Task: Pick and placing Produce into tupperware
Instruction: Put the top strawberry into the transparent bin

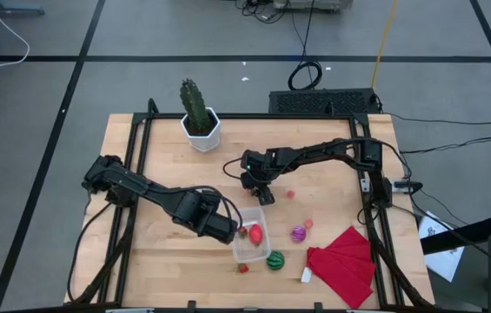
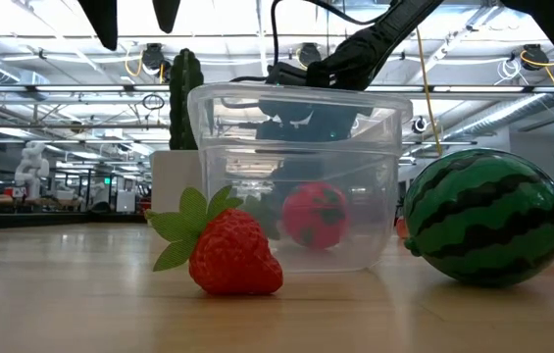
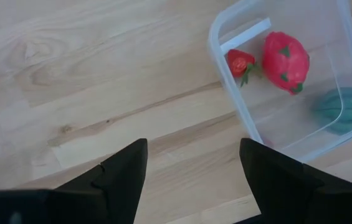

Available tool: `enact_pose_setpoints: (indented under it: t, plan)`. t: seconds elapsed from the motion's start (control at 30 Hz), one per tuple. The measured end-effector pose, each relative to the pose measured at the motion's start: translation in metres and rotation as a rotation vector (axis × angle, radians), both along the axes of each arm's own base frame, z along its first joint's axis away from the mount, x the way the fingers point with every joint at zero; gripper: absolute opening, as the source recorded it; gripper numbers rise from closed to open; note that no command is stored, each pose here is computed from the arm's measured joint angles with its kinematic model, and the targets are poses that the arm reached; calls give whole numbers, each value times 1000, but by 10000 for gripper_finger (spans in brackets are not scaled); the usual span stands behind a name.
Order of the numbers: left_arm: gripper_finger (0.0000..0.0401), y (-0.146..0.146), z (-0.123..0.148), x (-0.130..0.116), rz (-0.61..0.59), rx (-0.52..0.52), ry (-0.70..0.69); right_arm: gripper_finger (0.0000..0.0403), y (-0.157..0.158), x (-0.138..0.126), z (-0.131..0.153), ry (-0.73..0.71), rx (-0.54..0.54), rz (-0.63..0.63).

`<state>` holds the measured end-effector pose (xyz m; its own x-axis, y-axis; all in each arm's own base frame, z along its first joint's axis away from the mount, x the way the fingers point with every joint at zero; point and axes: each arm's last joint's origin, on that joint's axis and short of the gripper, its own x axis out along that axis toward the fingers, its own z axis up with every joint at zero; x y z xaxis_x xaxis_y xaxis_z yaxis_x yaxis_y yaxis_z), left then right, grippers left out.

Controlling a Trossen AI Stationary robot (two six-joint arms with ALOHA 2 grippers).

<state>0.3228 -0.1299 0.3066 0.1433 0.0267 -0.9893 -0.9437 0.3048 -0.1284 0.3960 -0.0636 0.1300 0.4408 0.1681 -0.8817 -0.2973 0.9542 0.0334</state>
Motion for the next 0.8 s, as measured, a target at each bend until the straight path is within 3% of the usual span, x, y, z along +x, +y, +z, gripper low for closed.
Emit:
enact_pose_setpoints:
  t: [0.37, 0.53, 0.8]
  plan:
    - [258, 3, 0, 1, -10, 3, 0, 113, -8, 0, 1, -16, -21, -10]
    - [257, 3, 0, 1, -10, 3, 0, 93, -20, -1, 6, -7, -82, -40]
    - [258, 3, 0, 1, -13, 3, -1, 88, -28, -3, 24, -42, -96, -45]
